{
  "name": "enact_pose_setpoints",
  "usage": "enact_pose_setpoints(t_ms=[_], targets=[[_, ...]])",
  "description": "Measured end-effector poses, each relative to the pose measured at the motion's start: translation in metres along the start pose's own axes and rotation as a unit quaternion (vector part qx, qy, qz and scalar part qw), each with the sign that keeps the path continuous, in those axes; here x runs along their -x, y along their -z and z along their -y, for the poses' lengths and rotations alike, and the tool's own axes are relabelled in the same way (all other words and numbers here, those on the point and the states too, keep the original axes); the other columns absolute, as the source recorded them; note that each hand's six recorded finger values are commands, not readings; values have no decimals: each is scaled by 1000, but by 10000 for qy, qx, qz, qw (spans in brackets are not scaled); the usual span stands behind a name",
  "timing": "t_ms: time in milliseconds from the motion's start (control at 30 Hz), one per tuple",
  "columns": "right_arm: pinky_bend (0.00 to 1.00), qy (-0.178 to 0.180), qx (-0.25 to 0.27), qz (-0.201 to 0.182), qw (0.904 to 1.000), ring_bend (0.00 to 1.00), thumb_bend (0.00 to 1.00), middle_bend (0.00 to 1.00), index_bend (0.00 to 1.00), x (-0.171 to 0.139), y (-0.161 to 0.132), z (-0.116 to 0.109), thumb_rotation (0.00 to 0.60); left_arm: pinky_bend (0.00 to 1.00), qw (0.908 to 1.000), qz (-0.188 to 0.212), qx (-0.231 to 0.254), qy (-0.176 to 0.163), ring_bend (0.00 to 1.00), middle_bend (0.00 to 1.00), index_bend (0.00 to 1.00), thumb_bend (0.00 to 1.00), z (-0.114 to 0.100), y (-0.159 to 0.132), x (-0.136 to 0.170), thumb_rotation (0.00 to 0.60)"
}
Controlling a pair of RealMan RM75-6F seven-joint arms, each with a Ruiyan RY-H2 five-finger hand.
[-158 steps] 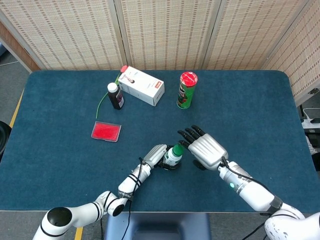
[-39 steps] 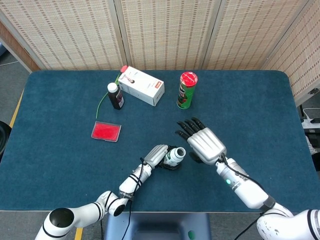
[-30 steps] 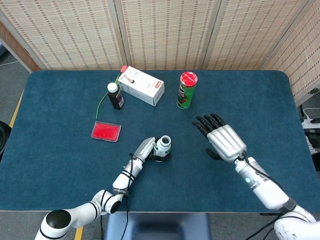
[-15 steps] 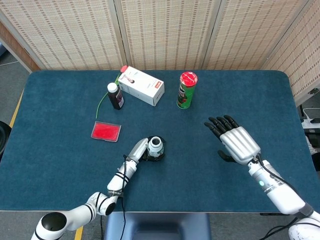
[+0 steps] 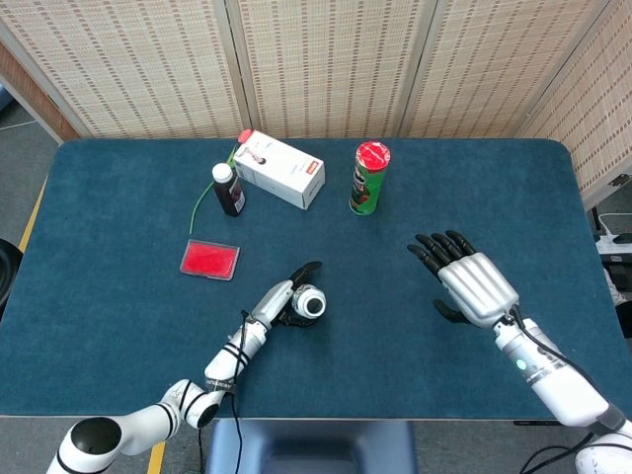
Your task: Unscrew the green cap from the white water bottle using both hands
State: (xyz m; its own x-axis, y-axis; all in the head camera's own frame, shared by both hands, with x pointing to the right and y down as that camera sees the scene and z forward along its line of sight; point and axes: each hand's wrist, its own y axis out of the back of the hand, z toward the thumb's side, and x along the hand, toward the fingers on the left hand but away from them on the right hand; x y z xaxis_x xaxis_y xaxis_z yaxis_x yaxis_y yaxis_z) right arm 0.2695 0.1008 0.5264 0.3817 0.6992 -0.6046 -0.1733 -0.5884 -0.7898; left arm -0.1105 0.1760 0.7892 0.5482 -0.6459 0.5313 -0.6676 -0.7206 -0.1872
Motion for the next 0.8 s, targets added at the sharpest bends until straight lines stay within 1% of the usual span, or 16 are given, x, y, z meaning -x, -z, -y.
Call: enact_pose_setpoints(t_ms=[267,433,533,667,800], targets=[[0,-61,35,-1,10000,0,294,0,0,0,1,4,600,13,9999,98,-124,26,0,0,0,306,-6,-6,3,600],[0,-94,87,-23,9999,0,294,0,0,0,0,6,600,8,9994,193,-274,-55,0,0,0,305,-16,-14,5,600],[0,-115,111,-38,9999,0,294,0,0,0,0,8,600,4,9987,227,-450,-103,0,0,0,306,-21,-17,6,600],[0,-139,145,-60,9998,0,294,0,0,-1,-1,9,600,0,9961,291,-811,-168,0,0,0,310,-27,-22,8,600],[0,-165,129,-70,9998,0,293,0,0,-4,-2,9,600,0,9938,332,-1031,-265,0,0,0,307,-33,-27,9,600]])
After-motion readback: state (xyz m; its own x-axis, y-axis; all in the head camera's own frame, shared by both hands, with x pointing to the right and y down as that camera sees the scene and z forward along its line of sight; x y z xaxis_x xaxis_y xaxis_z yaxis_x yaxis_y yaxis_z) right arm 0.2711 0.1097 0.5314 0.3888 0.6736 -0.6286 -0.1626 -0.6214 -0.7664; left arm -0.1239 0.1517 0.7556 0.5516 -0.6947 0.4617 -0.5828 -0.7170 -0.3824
